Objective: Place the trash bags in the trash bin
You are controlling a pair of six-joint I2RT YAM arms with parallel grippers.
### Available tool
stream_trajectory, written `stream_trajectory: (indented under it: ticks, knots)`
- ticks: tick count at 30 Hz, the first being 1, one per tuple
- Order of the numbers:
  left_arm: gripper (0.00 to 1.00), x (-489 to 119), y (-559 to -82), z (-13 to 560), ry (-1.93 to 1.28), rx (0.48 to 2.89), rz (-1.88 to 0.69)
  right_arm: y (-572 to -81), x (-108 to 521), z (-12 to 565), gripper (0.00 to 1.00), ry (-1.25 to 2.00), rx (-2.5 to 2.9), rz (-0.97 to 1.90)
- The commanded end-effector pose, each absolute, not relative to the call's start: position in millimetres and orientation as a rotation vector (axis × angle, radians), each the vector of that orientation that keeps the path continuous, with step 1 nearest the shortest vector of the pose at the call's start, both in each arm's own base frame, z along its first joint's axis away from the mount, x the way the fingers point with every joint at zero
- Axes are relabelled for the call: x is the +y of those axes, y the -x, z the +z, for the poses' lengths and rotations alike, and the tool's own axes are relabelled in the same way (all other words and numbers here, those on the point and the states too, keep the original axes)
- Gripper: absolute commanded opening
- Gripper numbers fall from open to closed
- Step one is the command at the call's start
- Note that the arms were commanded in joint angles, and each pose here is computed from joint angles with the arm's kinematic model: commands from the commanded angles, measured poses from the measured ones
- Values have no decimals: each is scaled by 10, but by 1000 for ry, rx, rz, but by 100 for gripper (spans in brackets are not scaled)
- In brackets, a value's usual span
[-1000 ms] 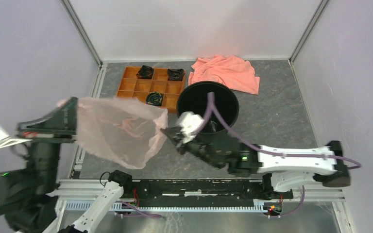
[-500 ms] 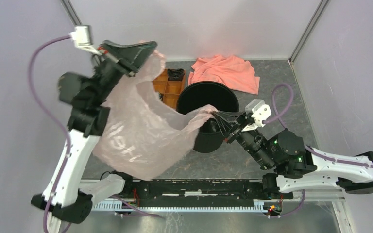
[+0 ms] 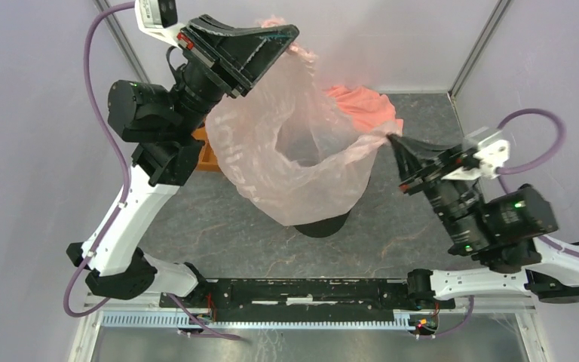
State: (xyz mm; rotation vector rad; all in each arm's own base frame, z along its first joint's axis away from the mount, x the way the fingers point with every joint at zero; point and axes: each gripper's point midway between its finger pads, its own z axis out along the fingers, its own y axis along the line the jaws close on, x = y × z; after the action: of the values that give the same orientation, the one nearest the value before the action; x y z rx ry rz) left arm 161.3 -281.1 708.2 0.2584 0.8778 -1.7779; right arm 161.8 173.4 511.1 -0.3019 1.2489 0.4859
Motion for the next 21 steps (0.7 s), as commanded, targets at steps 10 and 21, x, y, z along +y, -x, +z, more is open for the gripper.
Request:
stream_trajectory:
  ticks: [10, 21]
  knots:
    - [2, -3159, -2077, 6740, -207, 964, -1675, -1724, 1273, 5141, 1, 245, 1237, 312]
    - [2, -3617, -2173, 6784, -267, 939, -1699, -1767, 932, 5113, 1, 161, 1256, 248]
